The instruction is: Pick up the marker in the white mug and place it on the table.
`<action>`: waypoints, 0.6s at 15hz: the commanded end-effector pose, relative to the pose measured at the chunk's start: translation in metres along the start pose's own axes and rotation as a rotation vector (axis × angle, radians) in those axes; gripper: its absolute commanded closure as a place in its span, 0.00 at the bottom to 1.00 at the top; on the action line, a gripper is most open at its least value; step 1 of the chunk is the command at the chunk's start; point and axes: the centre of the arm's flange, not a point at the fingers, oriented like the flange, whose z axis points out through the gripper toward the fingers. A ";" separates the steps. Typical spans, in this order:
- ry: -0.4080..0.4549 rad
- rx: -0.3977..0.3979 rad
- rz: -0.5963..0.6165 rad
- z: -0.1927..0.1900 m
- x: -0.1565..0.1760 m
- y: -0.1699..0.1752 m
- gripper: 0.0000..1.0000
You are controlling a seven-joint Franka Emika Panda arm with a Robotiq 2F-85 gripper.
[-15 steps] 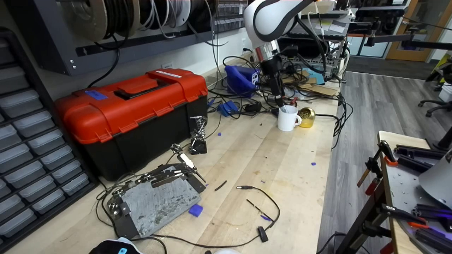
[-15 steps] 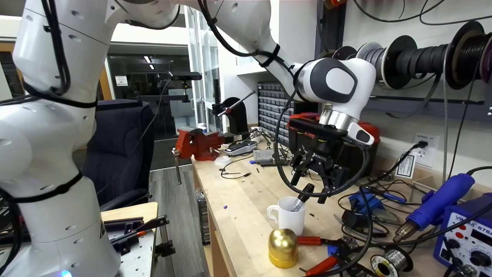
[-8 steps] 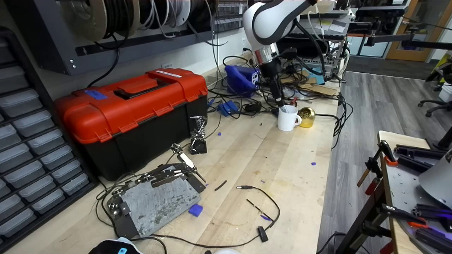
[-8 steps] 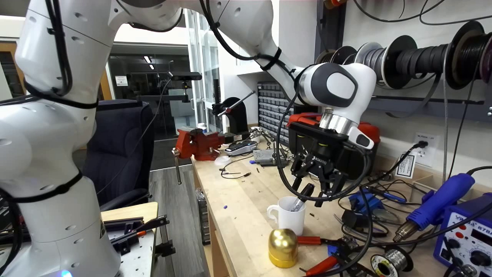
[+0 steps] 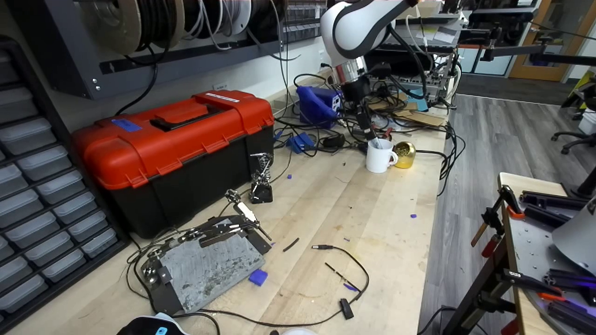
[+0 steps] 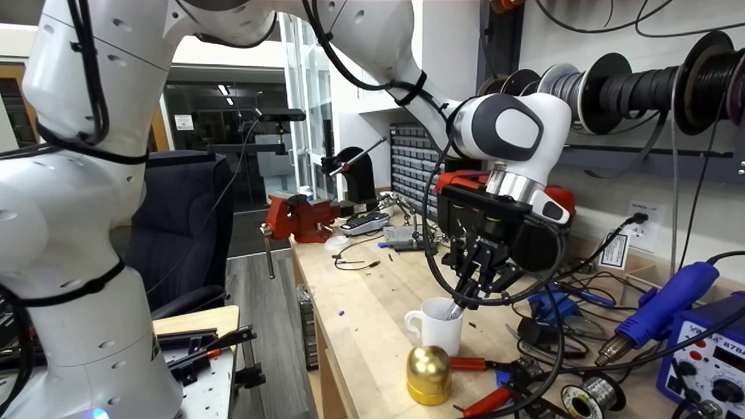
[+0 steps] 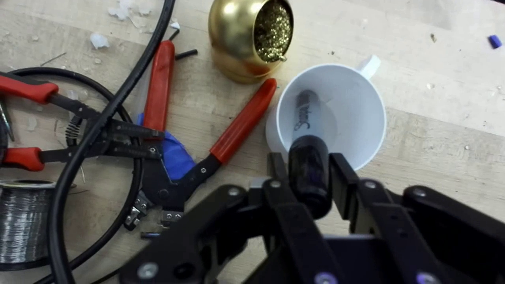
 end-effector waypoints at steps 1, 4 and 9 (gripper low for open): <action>0.021 -0.005 -0.022 -0.001 -0.005 0.005 1.00; 0.023 -0.009 -0.023 0.000 -0.007 0.003 0.96; 0.008 -0.008 -0.009 -0.006 -0.019 -0.001 0.96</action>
